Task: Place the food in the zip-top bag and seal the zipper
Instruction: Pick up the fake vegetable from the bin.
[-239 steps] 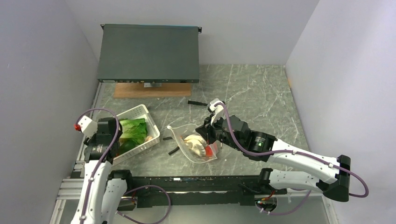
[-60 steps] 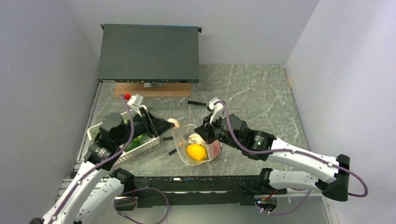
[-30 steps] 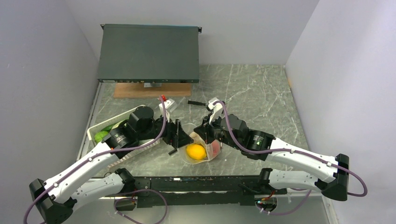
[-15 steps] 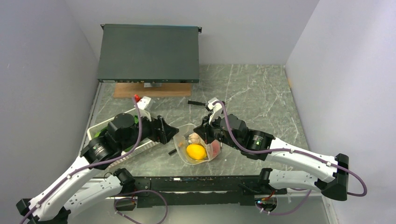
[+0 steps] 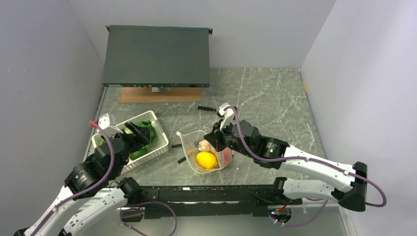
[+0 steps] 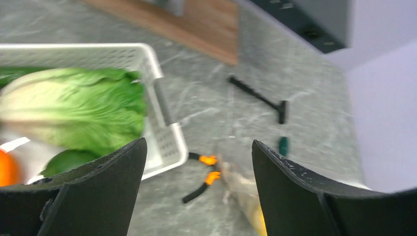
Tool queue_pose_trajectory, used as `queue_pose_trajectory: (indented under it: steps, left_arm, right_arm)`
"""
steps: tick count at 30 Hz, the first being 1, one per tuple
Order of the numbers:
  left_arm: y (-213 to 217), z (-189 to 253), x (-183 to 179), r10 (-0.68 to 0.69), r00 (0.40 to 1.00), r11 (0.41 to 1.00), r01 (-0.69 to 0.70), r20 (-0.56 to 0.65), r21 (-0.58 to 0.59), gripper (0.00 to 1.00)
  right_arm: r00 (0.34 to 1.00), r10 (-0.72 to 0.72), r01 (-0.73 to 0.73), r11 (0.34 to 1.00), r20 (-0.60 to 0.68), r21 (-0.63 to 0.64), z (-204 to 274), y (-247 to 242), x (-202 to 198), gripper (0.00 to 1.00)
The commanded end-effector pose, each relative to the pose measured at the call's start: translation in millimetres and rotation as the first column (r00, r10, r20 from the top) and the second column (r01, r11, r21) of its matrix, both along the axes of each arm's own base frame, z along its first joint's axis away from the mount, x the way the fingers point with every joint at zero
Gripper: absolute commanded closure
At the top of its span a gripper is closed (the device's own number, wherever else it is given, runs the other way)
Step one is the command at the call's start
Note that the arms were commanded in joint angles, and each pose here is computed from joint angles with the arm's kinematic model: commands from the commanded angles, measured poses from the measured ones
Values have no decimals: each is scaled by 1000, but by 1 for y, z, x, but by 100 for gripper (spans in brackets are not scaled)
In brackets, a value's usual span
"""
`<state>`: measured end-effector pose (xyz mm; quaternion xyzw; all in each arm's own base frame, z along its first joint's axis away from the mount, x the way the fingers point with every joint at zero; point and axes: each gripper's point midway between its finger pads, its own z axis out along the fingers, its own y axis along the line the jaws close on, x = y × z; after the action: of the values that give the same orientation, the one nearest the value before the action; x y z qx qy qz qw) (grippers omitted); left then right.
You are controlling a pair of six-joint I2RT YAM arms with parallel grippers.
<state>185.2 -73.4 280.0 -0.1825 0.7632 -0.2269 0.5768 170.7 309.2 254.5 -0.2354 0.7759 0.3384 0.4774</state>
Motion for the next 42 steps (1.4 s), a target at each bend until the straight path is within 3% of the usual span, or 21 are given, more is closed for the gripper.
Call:
queue_pose_trajectory:
  steps: [1,6,11,18,26,35,42]
  left_arm:
    - [42,-52,-3,272,946,959,-251,-174,135,18]
    - [46,-73,-1,366,894,920,-305,-260,245,13]
    - [40,-93,15,374,865,908,-269,-333,321,10]
    - [56,-106,31,391,846,920,-344,-364,188,5]
    - [78,-109,50,421,805,890,-456,-418,18,0]
    - [99,-138,77,451,717,762,-619,-532,-188,0]
    - [105,-168,89,455,667,713,-670,-590,-208,0]
  right_arm:
    - [999,16,-18,998,31,61,20,7,2,100]
    - [999,19,-21,998,29,52,19,9,2,100]
    - [999,18,-20,998,26,52,19,10,2,100]
    - [999,-1,-1,999,34,49,22,6,4,100]
    - [999,0,-1,999,36,46,22,7,5,100]
    - [999,-7,5,998,44,57,27,4,5,100]
    - [999,-13,10,998,42,57,26,1,5,100]
